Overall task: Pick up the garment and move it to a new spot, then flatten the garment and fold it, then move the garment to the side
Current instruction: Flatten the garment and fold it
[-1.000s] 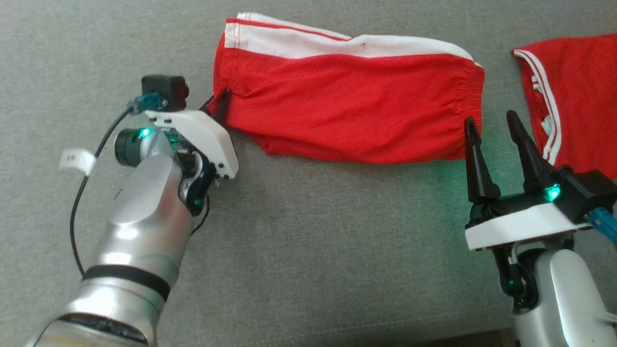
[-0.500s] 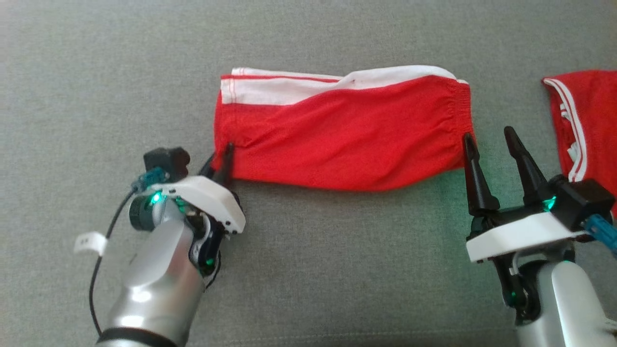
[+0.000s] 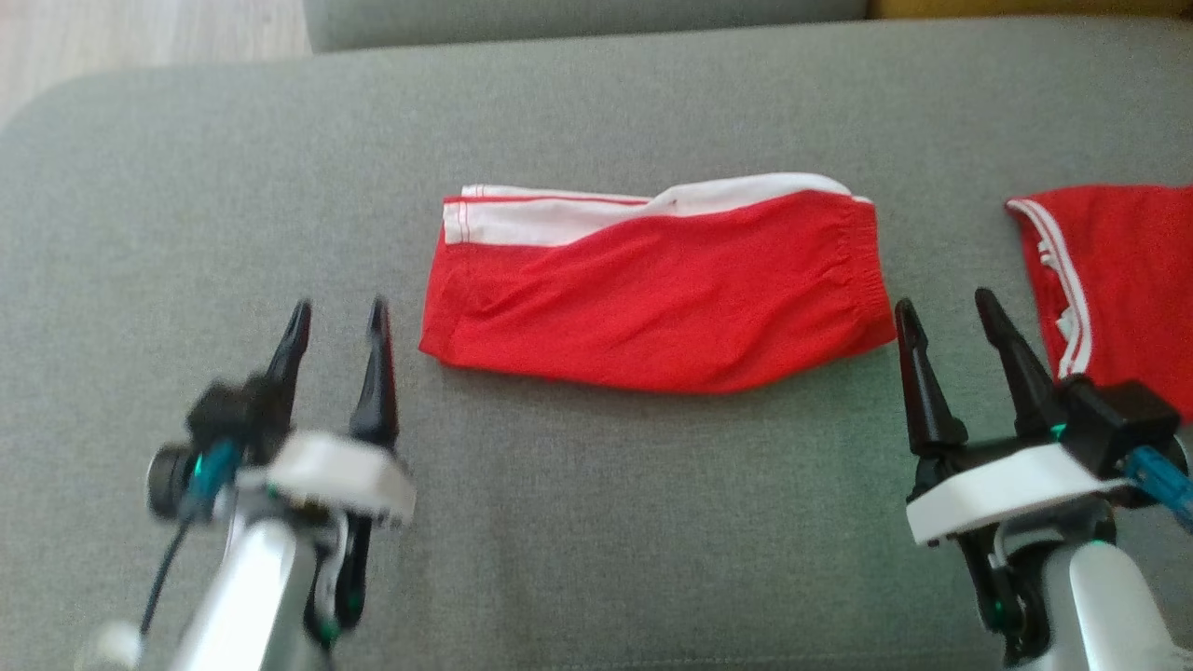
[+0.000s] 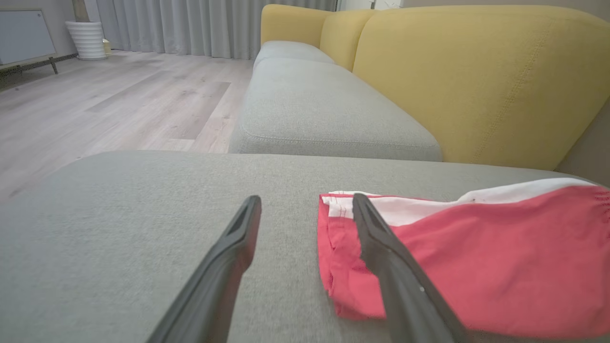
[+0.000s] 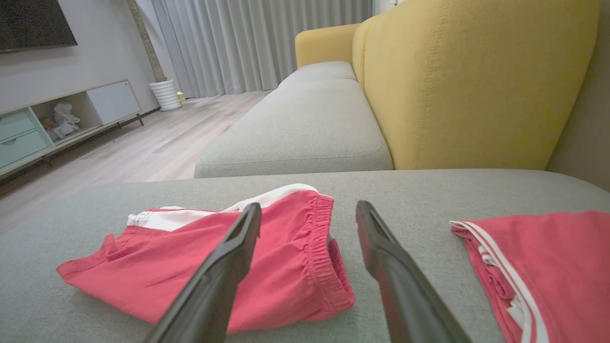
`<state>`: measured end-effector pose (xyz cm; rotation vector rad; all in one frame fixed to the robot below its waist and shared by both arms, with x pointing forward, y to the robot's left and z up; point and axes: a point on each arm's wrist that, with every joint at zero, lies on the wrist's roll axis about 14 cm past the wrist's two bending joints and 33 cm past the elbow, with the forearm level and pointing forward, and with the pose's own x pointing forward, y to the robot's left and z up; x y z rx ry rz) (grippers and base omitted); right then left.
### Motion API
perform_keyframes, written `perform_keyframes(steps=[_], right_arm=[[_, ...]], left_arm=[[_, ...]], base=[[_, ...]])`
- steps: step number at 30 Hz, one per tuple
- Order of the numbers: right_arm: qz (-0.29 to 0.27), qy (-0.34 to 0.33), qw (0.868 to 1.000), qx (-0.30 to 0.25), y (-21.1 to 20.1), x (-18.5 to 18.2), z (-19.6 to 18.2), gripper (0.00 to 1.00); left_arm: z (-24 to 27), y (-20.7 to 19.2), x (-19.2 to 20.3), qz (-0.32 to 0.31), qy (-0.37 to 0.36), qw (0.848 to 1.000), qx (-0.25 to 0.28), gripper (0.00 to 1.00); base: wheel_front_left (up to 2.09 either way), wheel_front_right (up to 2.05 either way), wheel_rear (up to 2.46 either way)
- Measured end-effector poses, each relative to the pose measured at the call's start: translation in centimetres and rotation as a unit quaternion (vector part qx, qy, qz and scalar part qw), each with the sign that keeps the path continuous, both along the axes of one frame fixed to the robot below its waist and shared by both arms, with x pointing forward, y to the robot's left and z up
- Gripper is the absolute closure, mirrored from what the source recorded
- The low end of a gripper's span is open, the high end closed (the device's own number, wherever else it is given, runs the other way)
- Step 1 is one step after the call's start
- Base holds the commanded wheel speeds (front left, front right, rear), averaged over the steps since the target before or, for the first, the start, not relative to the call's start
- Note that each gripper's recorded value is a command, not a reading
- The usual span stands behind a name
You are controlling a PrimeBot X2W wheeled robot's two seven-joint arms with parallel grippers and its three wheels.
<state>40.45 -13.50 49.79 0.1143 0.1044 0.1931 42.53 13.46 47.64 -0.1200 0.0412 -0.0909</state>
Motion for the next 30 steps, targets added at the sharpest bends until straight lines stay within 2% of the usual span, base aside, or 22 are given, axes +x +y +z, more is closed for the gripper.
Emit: perform_keyframes(steps=[6, 11, 30], right_arm=[[-0.004, 0.001, 1.000, -0.005, -0.3, -1.7, 0.5, 0.00], [-0.011, 0.009, 1.000, -0.007, -0.9, -3.1, 0.3, 0.00], [-0.013, 0.013, 1.000, -0.008, -1.0, -3.2, 0.1, 0.00]], left_arm=[[0.9, 1.1, -4.6, 0.012, -0.015, 1.000, 0.018, 0.00], [2.1, 1.5, -6.5, 0.020, -0.024, 0.999, 0.020, 0.00], [2.7, 2.0, -7.1, 0.027, -0.022, 0.999, 0.022, 0.00]], base=[[0.00, 0.00, 0.00], [0.00, 0.00, 0.00], [0.00, 0.00, 0.00]])
